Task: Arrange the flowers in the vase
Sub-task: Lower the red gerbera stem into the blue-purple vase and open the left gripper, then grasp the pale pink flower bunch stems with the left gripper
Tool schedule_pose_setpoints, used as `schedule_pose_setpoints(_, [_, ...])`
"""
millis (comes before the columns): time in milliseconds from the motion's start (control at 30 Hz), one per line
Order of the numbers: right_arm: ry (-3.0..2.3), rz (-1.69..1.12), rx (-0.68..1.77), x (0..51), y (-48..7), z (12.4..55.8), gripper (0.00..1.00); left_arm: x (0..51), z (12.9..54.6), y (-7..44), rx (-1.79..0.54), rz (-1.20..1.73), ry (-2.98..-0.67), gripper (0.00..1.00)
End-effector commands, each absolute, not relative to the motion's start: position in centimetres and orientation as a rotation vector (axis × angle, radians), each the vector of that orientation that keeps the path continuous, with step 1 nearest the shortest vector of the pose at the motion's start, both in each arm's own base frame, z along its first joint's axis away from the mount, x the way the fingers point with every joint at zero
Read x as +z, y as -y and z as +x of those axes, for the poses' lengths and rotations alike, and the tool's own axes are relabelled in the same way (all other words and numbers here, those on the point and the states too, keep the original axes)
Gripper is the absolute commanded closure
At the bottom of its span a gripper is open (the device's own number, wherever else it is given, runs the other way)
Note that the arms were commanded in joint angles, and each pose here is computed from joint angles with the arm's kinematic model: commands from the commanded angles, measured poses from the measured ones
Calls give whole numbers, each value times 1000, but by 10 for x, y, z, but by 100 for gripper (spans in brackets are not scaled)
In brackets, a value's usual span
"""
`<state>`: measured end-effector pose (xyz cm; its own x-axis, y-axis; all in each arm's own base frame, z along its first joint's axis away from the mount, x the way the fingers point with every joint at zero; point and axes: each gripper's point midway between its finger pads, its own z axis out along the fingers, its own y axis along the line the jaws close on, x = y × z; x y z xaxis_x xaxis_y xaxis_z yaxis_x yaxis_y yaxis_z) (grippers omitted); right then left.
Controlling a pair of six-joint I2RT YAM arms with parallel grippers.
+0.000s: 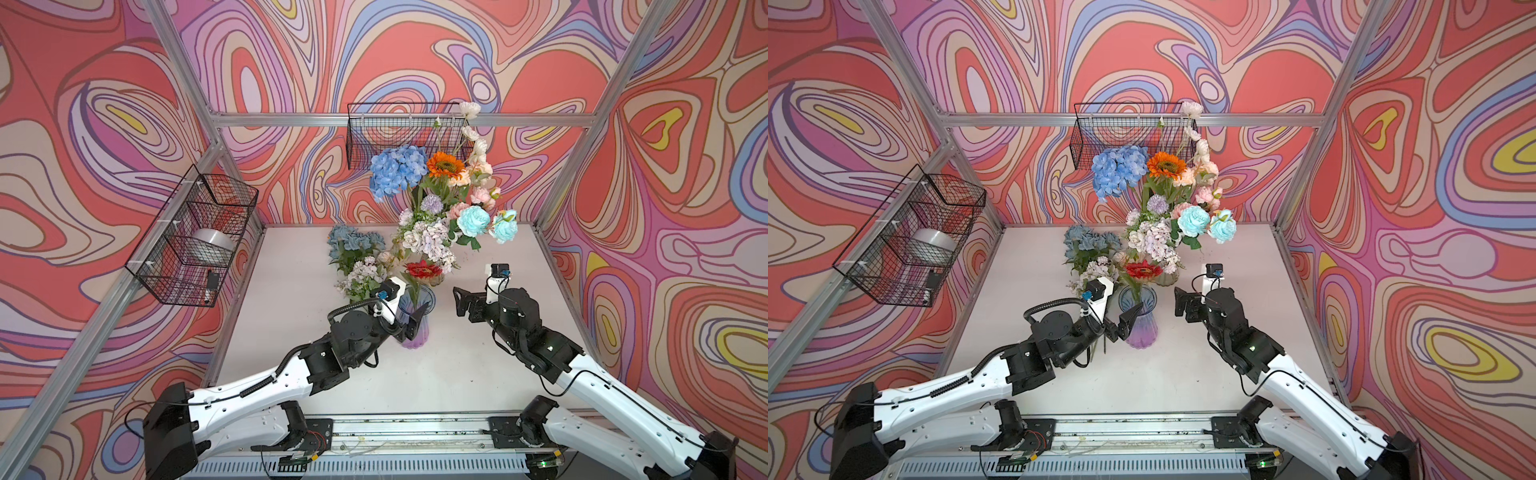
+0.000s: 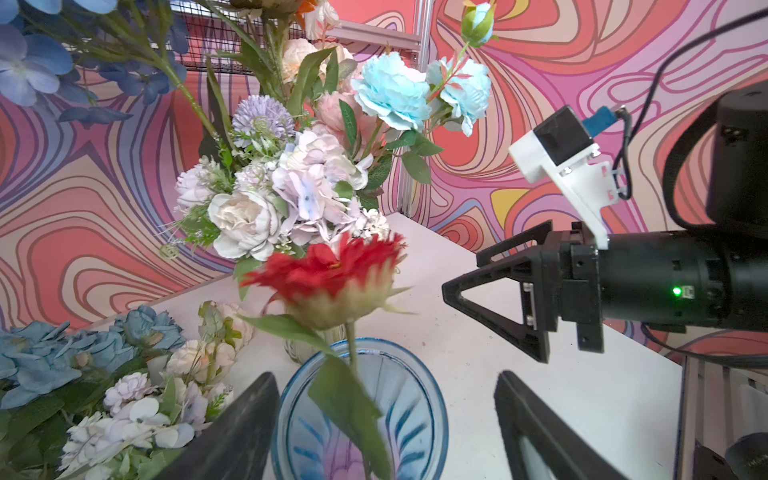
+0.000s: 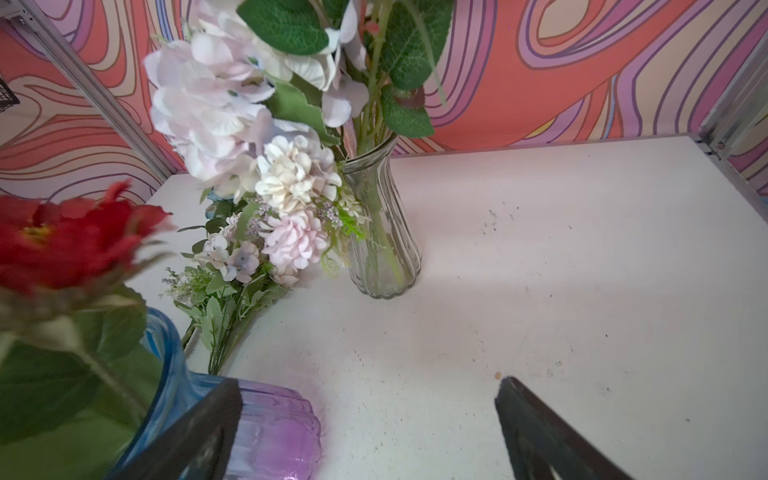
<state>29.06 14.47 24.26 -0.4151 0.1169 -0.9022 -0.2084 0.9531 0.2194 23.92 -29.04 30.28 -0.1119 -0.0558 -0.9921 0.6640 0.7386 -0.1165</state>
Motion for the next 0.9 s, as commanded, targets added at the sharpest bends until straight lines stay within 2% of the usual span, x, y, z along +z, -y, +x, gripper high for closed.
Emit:
schedule_pose_setpoints(0, [-1982,-135,412,245,-157,288,3,284,240,286,-696,500,-1663,21])
schedule_pose_setpoints(200, [-1966,-165,424,255,-162,289,4,282,255,259,-715,372,-1693,22])
schedule_pose_setpoints(433, [-1904,-186,385,279,-162,298,2,276,288,205,-720,138,-1723,26])
schedule_pose_setpoints(700, [-1826,-167,316,303,-159,313,2,255,319,140,-723,-198,-1744,38])
schedule_pose_setpoints(733, [-1822,-164,309,304,-159,314,2,232,319,133,-713,-237,-1791,39])
schedule_pose_setpoints(867, [-1818,-165,299,304,-161,320,2,205,324,110,-665,-360,-1879,46])
